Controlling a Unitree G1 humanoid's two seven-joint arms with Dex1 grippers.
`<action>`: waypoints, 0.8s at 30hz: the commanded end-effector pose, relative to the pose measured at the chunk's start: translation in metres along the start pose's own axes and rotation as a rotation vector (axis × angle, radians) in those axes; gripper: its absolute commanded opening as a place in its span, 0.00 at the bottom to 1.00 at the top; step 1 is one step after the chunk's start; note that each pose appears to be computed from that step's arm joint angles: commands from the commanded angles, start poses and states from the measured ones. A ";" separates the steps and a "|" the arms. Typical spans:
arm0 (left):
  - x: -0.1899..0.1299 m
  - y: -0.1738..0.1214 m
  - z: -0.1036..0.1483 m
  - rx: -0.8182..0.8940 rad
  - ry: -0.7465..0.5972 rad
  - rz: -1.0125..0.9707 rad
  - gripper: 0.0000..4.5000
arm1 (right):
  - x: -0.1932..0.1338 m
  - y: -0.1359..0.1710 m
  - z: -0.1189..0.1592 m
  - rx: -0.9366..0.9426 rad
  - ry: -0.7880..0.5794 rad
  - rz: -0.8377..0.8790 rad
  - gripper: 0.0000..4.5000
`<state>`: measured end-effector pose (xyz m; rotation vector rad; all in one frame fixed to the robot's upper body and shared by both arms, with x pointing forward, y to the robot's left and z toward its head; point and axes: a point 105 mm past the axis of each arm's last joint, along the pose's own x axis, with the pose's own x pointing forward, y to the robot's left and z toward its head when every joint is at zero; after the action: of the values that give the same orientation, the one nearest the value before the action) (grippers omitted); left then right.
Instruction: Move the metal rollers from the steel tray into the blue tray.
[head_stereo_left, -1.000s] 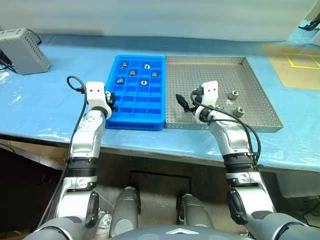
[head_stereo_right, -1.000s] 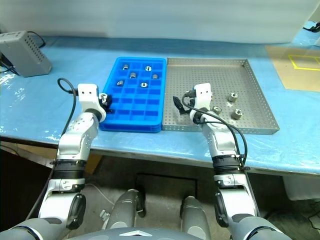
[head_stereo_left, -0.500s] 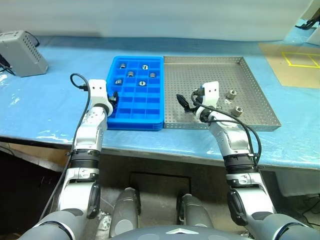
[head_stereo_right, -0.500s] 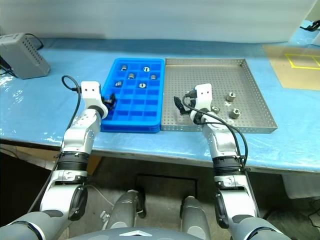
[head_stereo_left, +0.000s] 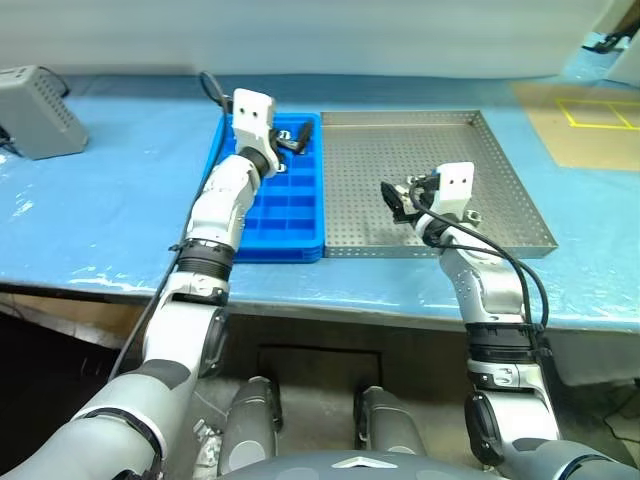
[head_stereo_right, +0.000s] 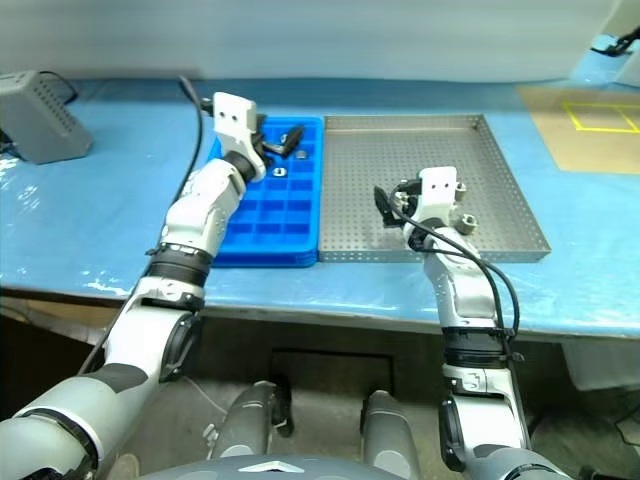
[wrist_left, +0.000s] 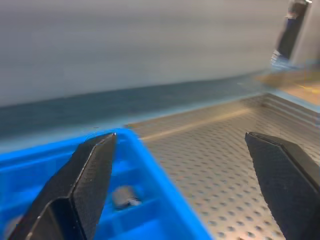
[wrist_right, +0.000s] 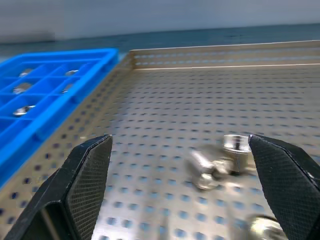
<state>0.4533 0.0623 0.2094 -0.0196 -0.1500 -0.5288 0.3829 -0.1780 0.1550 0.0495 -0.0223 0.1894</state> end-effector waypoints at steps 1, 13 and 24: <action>0.015 -0.016 -0.008 0.006 0.032 -0.056 0.97 | -0.017 -0.017 0.019 -0.016 -0.061 -0.062 1.00; 0.031 -0.072 -0.047 -0.011 0.231 -0.184 0.97 | -0.066 -0.047 0.020 -0.033 -0.075 -0.264 1.00; 0.031 -0.073 -0.059 0.011 0.274 -0.109 0.97 | -0.079 -0.047 0.022 -0.042 -0.076 -0.304 1.00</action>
<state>0.4477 -0.0176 0.1395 0.0499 0.1592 -0.6480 0.3191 -0.2424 0.1587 0.0231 -0.0389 -0.1201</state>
